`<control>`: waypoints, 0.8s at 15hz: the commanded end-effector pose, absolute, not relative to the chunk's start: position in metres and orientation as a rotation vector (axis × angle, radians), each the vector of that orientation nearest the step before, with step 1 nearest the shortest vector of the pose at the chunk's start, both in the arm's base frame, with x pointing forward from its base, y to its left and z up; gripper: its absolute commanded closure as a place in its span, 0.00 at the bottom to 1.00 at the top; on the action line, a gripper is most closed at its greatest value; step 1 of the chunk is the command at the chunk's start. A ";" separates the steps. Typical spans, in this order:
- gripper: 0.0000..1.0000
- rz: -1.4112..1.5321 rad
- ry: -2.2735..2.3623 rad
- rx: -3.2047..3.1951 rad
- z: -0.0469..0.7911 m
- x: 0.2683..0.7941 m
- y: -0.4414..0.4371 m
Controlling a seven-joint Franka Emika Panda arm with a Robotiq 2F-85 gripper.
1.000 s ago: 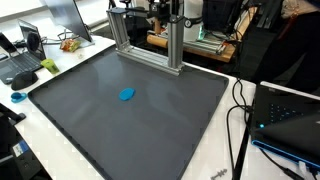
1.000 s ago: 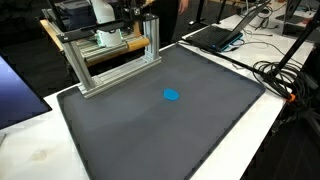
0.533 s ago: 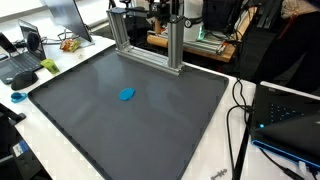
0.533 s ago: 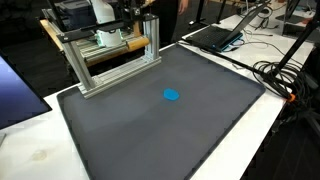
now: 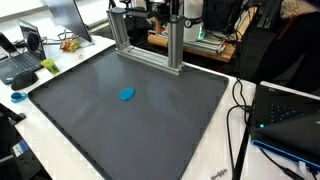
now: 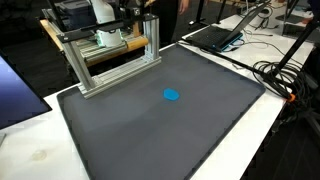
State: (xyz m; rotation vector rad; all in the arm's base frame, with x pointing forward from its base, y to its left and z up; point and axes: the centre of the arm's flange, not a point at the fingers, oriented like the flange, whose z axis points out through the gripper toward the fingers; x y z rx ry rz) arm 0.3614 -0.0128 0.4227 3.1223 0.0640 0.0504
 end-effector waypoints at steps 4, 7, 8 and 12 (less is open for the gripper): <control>0.00 0.028 0.089 3.118 0.440 0.370 -0.016; 0.00 0.035 0.091 3.097 0.457 0.372 -0.017; 0.00 0.041 0.095 3.086 0.464 0.373 -0.018; 0.00 0.097 0.107 3.089 0.501 0.398 -0.025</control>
